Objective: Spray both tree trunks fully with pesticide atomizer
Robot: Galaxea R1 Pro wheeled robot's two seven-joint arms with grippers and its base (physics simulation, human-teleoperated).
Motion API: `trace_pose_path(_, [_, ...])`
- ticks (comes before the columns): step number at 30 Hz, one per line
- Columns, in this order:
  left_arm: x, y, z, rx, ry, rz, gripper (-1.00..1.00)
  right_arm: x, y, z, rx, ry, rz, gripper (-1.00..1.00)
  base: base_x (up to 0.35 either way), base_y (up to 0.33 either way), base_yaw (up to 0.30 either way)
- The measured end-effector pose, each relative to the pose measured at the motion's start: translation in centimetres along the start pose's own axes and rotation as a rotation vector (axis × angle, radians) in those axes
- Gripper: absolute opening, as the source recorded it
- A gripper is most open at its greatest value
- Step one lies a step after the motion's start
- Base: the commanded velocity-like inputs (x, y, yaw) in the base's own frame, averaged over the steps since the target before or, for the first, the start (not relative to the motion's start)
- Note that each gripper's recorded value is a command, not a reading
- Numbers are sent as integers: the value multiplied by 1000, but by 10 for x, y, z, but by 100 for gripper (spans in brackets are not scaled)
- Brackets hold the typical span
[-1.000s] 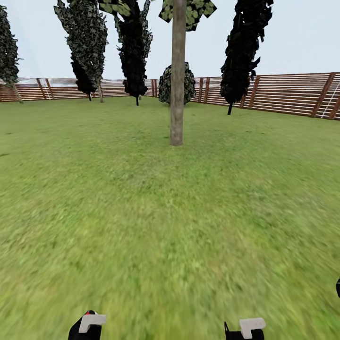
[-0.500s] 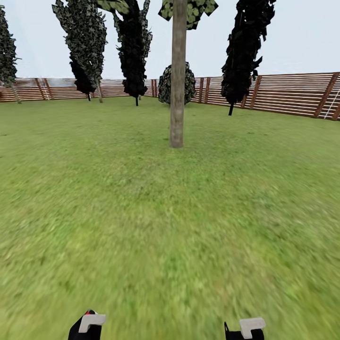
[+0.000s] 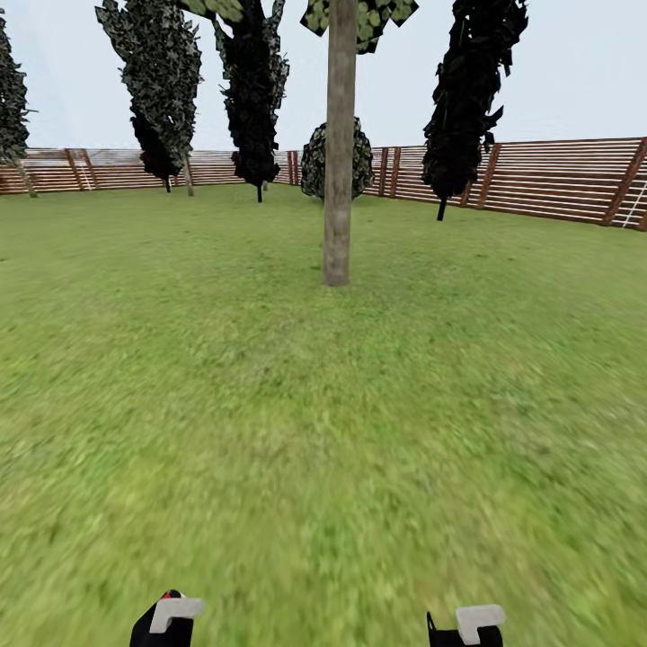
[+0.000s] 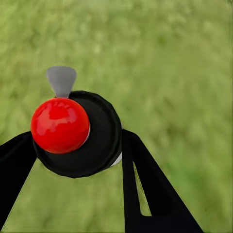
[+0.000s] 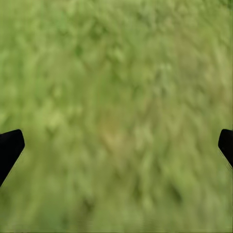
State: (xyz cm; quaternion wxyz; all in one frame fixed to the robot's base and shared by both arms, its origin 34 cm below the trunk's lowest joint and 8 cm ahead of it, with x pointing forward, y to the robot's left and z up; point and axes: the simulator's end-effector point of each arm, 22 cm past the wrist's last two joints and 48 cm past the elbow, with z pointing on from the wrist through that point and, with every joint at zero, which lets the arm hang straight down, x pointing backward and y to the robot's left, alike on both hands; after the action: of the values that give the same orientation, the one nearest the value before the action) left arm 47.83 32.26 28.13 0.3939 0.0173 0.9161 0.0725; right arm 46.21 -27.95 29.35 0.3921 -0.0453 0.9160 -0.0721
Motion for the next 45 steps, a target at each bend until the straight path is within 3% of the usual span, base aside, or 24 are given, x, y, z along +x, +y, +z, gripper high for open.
trace_pose_path(45, [0, 0, 0, 0, -1, 0, -100, 0, 0, 0, -1, 0, -1, 100, 339, 0, 0])
